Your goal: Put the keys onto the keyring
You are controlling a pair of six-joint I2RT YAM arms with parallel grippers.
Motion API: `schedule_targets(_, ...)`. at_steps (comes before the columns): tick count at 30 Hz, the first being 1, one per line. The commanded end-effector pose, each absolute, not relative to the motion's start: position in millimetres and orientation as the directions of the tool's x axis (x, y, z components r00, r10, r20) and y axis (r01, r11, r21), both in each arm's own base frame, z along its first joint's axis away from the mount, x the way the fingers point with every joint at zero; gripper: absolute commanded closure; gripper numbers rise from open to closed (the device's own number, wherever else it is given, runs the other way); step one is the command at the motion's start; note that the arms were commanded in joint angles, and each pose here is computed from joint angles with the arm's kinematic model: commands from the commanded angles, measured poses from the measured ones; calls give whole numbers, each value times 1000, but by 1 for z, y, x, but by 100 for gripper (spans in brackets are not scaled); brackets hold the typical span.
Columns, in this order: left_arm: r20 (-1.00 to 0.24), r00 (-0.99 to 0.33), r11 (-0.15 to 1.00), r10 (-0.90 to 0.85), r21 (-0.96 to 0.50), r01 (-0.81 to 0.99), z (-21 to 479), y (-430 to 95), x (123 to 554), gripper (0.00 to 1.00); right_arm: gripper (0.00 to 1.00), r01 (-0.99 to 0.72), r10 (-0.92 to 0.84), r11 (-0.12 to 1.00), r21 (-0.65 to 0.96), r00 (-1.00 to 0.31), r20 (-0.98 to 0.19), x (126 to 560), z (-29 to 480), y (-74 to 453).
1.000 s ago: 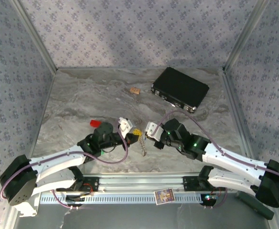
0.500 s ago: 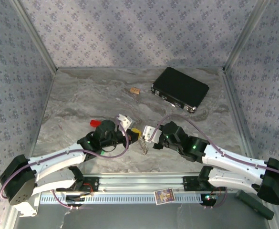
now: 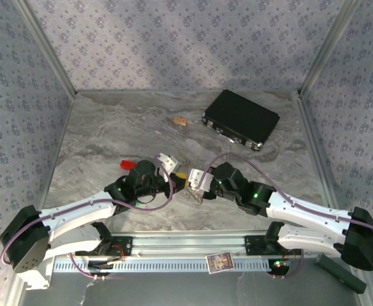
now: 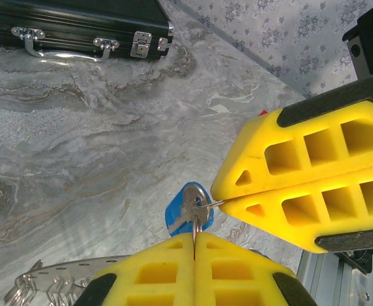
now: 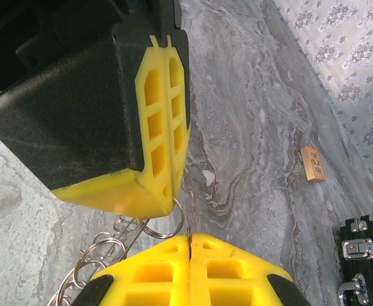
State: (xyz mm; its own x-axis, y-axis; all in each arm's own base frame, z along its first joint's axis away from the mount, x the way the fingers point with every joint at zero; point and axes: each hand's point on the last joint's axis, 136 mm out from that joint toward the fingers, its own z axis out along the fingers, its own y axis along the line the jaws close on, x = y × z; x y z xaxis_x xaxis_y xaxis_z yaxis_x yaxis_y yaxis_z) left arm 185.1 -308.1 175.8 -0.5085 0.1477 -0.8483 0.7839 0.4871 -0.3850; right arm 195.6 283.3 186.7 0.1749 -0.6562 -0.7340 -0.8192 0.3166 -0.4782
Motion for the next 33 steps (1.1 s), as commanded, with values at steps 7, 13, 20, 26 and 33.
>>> schedule_targets(7, -871, -479, 438, 113, -388, 811, 199, -319, 184, 100, 100, -830, -644, 280, -482, 210, -736, 190, 198, 290)
schedule_targets(13, -871, -479, 437, 114, -389, 811, 199, -319, 184, 100, 100, -840, -640, 265, -474, 214, -738, 187, 197, 292)
schedule_targets(20, -871, -478, 432, 112, -391, 813, 200, -320, 184, 100, 100, -836, -652, 265, -479, 211, -729, 188, 195, 292)
schedule_targets(26, -870, -480, 432, 116, -391, 813, 198, -319, 183, 100, 100, -797, -648, 318, -513, 212, -731, 197, 203, 288)
schedule_targets(33, -868, -482, 432, 117, -392, 812, 198, -320, 183, 100, 100, -793, -656, 326, -515, 203, -727, 198, 200, 287)
